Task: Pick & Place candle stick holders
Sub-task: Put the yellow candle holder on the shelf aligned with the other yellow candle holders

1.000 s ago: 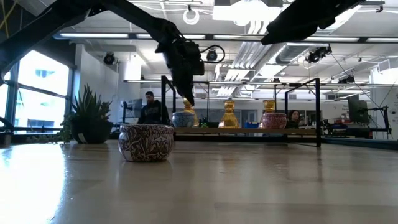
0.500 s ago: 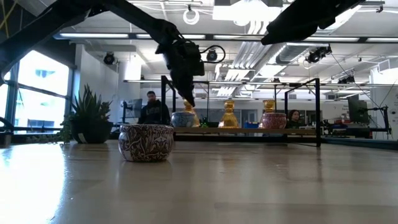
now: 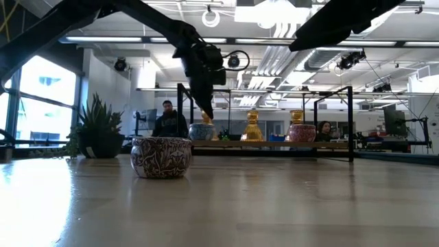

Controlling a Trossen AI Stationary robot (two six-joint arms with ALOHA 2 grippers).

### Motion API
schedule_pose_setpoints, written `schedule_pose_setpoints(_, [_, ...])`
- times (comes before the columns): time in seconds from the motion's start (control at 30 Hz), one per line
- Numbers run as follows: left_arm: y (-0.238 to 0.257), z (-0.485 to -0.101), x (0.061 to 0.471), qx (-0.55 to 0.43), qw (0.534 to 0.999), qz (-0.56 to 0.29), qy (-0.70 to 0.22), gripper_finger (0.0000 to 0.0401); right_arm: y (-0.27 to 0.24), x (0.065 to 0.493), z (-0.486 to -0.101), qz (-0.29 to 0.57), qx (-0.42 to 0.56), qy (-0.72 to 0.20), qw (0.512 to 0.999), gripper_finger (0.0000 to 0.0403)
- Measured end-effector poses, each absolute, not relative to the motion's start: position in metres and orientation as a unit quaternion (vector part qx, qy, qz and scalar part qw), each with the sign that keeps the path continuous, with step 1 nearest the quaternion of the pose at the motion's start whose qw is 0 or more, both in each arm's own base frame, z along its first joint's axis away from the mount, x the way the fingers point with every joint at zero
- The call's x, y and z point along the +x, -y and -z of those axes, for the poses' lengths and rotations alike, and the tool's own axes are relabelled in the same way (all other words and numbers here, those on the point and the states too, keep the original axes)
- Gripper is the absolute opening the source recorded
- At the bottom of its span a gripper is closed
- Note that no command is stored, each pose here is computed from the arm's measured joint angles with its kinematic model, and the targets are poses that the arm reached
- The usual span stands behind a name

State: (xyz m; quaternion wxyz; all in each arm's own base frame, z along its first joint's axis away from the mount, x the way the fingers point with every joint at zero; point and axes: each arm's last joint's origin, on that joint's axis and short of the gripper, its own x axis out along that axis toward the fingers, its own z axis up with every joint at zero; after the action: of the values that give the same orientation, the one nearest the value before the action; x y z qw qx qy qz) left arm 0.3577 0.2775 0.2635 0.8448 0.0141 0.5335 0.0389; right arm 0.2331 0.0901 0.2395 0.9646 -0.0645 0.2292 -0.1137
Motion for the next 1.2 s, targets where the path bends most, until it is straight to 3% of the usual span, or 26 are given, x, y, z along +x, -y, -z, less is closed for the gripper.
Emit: schedule_pose_setpoints(1.2, [-0.2714, -0.2651, 0.3675, 0.048, 0.845, -0.053, -0.530, 0.0180, -0.0909, 0.2323, -0.2376, 0.098, -0.051, -0.241, 0.964, 0.0389])
